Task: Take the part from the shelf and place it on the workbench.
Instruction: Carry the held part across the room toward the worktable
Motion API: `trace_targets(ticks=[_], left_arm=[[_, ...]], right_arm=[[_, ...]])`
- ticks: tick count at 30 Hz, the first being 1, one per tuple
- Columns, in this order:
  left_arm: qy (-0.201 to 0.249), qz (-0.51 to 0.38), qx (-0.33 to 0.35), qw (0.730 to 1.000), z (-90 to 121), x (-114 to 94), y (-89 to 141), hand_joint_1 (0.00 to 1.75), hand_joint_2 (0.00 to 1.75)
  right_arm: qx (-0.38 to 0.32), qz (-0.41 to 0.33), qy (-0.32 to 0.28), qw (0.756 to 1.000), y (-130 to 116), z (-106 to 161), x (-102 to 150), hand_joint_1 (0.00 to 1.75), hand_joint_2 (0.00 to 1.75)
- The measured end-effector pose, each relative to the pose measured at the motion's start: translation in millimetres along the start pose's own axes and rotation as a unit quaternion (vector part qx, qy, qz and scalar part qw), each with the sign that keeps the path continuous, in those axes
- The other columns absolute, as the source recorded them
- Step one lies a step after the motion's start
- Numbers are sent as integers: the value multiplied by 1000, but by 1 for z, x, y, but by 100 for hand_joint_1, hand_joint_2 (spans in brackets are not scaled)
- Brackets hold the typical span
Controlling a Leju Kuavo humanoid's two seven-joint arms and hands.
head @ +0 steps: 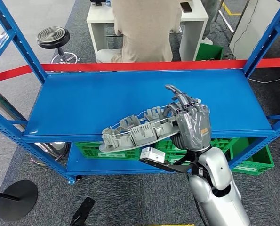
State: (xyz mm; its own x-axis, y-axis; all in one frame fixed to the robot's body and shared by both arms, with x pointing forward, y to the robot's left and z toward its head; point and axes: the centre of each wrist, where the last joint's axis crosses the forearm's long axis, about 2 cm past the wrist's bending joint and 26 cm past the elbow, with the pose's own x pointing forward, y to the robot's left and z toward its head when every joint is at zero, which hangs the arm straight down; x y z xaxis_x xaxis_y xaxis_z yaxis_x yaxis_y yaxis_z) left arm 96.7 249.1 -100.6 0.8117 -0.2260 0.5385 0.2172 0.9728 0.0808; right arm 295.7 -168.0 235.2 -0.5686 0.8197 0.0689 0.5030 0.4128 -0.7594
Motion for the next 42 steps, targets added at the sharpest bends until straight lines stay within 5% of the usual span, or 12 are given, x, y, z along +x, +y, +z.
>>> trace_targets(ticks=[35, 42], left_arm=[[8, 14, 38, 999, -1, 0, 7, 0, 175], [3, 32, 50, 998, 0, -2, 9, 0, 175]], right_arm=[[-9, -44, 21, 999, 4, 29, 8, 175, 175], [-40, -94, 55, 993, 2, 57, 12, 175, 175]])
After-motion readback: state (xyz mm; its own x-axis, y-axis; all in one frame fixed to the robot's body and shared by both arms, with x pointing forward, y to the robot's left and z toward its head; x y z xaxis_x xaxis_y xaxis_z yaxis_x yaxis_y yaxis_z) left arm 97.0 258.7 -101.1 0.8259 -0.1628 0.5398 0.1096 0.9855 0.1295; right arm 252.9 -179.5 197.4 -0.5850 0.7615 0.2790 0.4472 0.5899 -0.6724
